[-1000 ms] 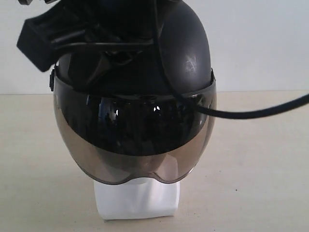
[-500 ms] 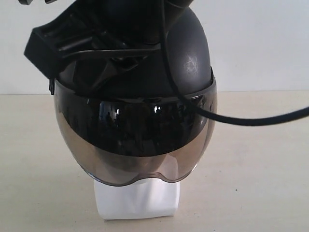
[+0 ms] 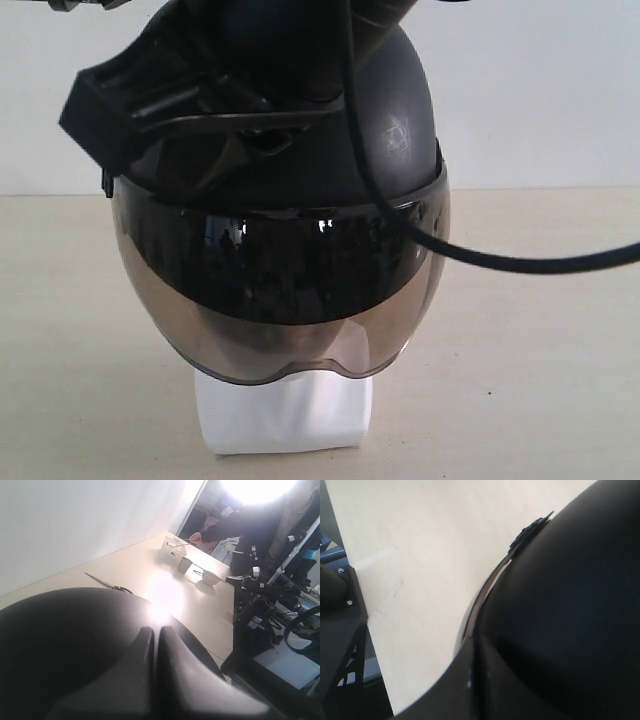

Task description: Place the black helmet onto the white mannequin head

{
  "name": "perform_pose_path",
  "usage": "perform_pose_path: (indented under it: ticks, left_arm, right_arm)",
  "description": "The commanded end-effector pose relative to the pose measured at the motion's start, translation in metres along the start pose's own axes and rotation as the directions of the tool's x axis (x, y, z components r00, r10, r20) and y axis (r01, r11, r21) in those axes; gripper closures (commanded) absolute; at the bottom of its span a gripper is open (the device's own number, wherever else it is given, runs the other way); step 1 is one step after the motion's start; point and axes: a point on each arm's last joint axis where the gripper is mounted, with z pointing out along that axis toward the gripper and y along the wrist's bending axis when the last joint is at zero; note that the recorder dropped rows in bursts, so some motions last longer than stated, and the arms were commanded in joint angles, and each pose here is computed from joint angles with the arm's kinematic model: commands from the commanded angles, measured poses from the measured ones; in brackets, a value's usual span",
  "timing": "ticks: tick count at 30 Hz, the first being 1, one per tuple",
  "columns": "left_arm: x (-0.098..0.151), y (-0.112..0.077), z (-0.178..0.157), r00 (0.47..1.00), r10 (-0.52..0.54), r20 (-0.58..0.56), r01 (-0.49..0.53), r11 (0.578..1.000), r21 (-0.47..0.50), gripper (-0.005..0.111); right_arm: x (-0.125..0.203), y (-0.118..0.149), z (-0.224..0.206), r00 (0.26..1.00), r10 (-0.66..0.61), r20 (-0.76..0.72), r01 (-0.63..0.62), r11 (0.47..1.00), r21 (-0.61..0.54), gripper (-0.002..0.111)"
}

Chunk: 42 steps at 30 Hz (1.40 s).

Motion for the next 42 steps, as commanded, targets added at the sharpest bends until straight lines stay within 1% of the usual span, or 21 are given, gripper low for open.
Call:
perform_pose_path:
  ticks: [1, 16, 19, 22, 25, 27, 29, 32, 33, 36, 39, 42]
  left_arm:
    - [0.011, 0.011, 0.005, 0.998, -0.011, -0.067, 0.01, 1.0, -0.022, 0.102]
    - [0.011, 0.013, 0.005, 0.998, -0.015, -0.068, 0.013, 1.0, -0.022, 0.102]
    - [0.011, 0.013, 0.005, 0.998, -0.015, -0.068, 0.013, 1.0, -0.022, 0.102]
    - [0.011, 0.013, 0.005, 0.998, -0.015, -0.068, 0.013, 1.0, -0.022, 0.102]
    - [0.011, 0.013, 0.005, 0.998, -0.015, -0.068, 0.013, 1.0, -0.022, 0.102]
    - [0.01, 0.01, 0.004, 0.998, -0.007, -0.063, 0.006, 1.0, -0.027, 0.102]
    - [0.007, 0.007, 0.002, 0.999, 0.008, -0.05, -0.01, 0.999, -0.042, 0.102]
    - [0.001, -0.002, -0.003, 0.999, 0.042, -0.028, -0.043, 0.997, -0.063, 0.102]
    - [-0.002, -0.005, -0.005, 0.998, 0.056, -0.016, -0.057, 0.996, -0.075, 0.102]
    - [-0.012, -0.016, -0.013, 0.994, 0.108, 0.014, -0.106, 0.989, -0.103, 0.102]
    - [-0.02, -0.025, -0.022, 0.989, 0.14, 0.037, -0.135, 0.983, -0.123, 0.102]
    - [-0.027, -0.034, -0.033, 0.984, 0.166, 0.065, -0.154, 0.975, -0.158, 0.102]
  right_arm:
    - [0.014, -0.004, 0.015, 0.991, -0.001, -0.133, 0.002, 1.0, 0.008, 0.109]
    - [0.013, -0.005, 0.013, 0.992, -0.013, -0.125, 0.016, 1.0, 0.018, 0.109]
    - [0.008, -0.004, 0.001, 0.996, -0.032, -0.089, 0.035, 0.999, 0.033, 0.109]
    - [-0.002, 0.0, -0.03, 0.998, -0.06, 0.003, 0.059, 0.996, 0.073, 0.109]
    - [-0.006, 0.003, -0.071, 0.989, -0.101, 0.106, 0.084, 0.985, 0.153, 0.109]
    - [-0.003, 0.006, -0.103, 0.977, -0.13, 0.169, 0.091, 0.971, 0.22, 0.109]
    - [0.004, 0.007, -0.13, 0.967, -0.138, 0.215, 0.072, 0.955, 0.289, 0.109]
    - [0.019, 0.007, -0.168, 0.949, -0.138, 0.285, 0.012, 0.915, 0.403, 0.109]
    - [0.026, 0.005, -0.183, 0.942, -0.14, 0.307, -0.018, 0.888, 0.46, 0.109]
    - [0.042, 0.004, -0.214, 0.922, -0.109, 0.372, -0.12, 0.832, 0.541, 0.109]
    - [0.059, 0.005, -0.236, 0.902, -0.099, 0.421, -0.184, 0.793, 0.581, 0.109]
    - [0.076, 0.008, -0.242, 0.896, -0.081, 0.437, -0.213, 0.785, 0.582, 0.109]
